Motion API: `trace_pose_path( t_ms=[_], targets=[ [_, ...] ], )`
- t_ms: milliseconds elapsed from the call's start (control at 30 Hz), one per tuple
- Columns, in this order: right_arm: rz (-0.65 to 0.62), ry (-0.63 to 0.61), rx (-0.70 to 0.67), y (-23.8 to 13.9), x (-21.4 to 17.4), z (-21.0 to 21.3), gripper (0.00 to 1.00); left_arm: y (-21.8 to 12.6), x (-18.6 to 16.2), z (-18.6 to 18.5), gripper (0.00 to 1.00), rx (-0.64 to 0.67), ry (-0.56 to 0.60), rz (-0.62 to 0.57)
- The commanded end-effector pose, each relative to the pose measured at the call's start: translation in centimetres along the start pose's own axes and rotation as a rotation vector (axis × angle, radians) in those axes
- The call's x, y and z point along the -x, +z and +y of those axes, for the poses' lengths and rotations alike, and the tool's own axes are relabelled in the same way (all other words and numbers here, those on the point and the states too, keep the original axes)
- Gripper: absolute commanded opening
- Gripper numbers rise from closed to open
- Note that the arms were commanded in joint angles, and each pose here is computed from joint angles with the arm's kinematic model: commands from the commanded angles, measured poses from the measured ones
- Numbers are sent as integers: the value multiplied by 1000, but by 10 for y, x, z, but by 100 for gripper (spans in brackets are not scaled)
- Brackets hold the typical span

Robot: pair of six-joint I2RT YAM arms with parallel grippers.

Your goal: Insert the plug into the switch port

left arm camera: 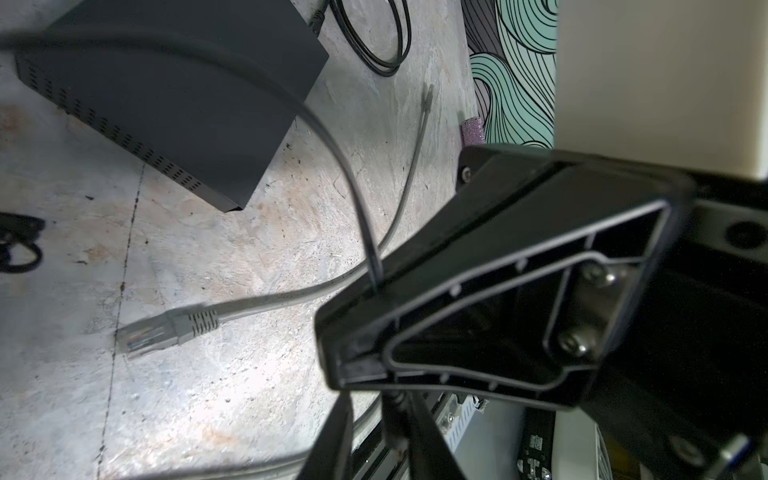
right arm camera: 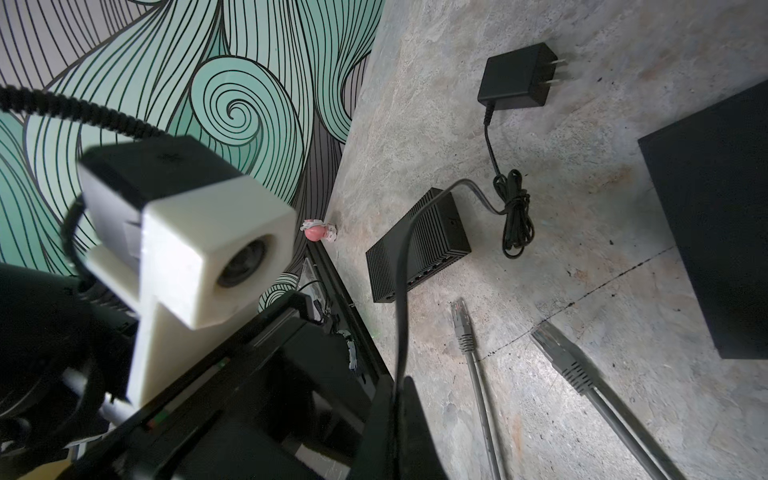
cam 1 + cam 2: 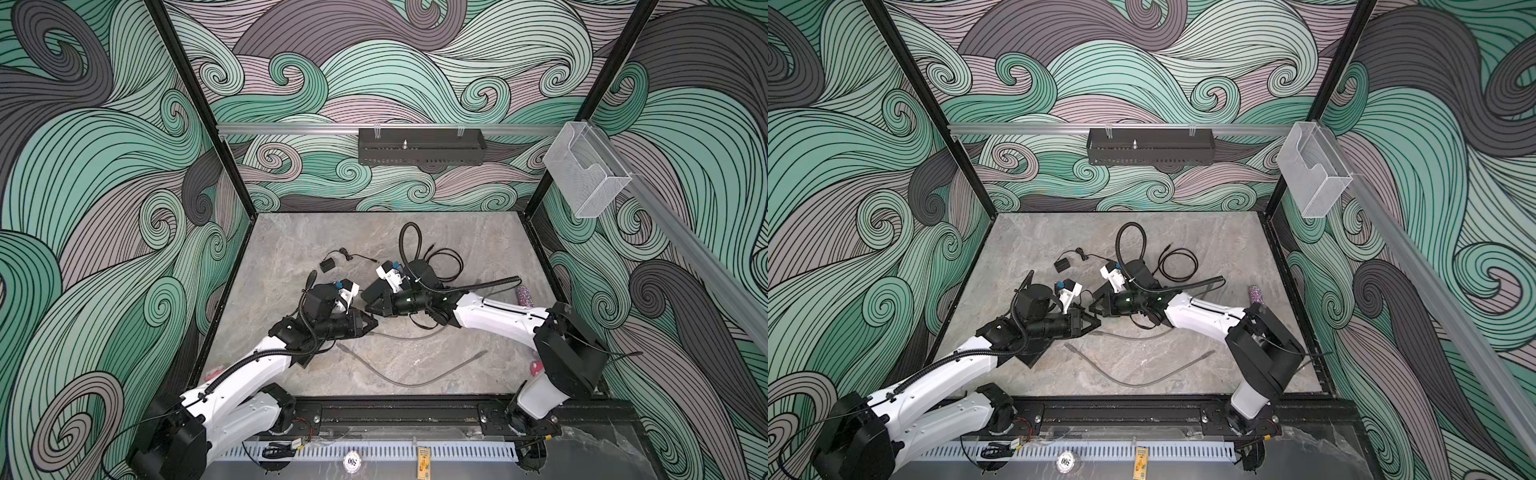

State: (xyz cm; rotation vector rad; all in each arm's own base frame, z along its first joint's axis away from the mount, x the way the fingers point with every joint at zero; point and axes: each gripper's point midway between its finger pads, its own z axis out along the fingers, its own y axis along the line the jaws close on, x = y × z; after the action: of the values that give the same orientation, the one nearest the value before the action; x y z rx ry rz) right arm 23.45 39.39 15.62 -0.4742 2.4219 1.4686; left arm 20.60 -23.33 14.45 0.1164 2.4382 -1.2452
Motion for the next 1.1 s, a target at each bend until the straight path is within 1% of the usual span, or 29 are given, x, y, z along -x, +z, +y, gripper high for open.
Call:
trace_pose_path(
  t_ms=[0, 167, 333, 400, 433, 500, 533, 567, 600, 667, 800, 900, 933, 1000, 1067],
  targets=[
    [-19, -8, 2, -1, 1, 2, 0, 1, 1, -9, 20, -34, 15, 0],
    [-19, -8, -2, -1, -1, 1, 0, 2, 0, -10, 12, -34, 18, 6],
    [-21, -8, -8, -1, -1, 0, 0, 3, -2, -10, 7, -33, 22, 14],
    [-17, -14, -14, -2, -2, -1, 0, -1, -2, -9, 3, -7, 41, 28],
    [-14, -20, -21, -4, -2, -1, 7, -3, -2, -9, 3, 15, 62, 35],
    [-14, -54, -40, -10, -3, 0, 27, -11, 4, -11, 1, 79, 123, 56],
    [-13, -71, -48, -13, -4, 0, 33, -16, 7, -11, 0, 119, 146, 62],
    [-18, -100, -60, -21, -4, 3, 37, -22, 13, -11, 0, 167, 161, 67],
    [-21, -125, -84, -28, -4, 1, 39, -26, 16, -15, 0, 184, 207, 84],
    [-36, -181, -134, -45, -6, -3, 42, -36, 23, -18, 0, 252, 266, 128],
    [-75, -331, -214, -82, -14, -7, 42, -49, 28, -18, 0, 364, 383, 272],
    [-93, -432, -244, -105, -23, -3, 39, -49, 27, -12, 0, 412, 424, 369],
    [-99, -459, -246, -110, -26, -1, 39, -46, 25, -13, 0, 394, 425, 386],
    [-128, -510, -259, -124, -31, 1, 38, -35, 13, -24, 0, 293, 431, 445],
    [-164, -549, -277, -134, -33, 0, 37, -29, 5, -28, 0, 257, 448, 491]
  ],
)
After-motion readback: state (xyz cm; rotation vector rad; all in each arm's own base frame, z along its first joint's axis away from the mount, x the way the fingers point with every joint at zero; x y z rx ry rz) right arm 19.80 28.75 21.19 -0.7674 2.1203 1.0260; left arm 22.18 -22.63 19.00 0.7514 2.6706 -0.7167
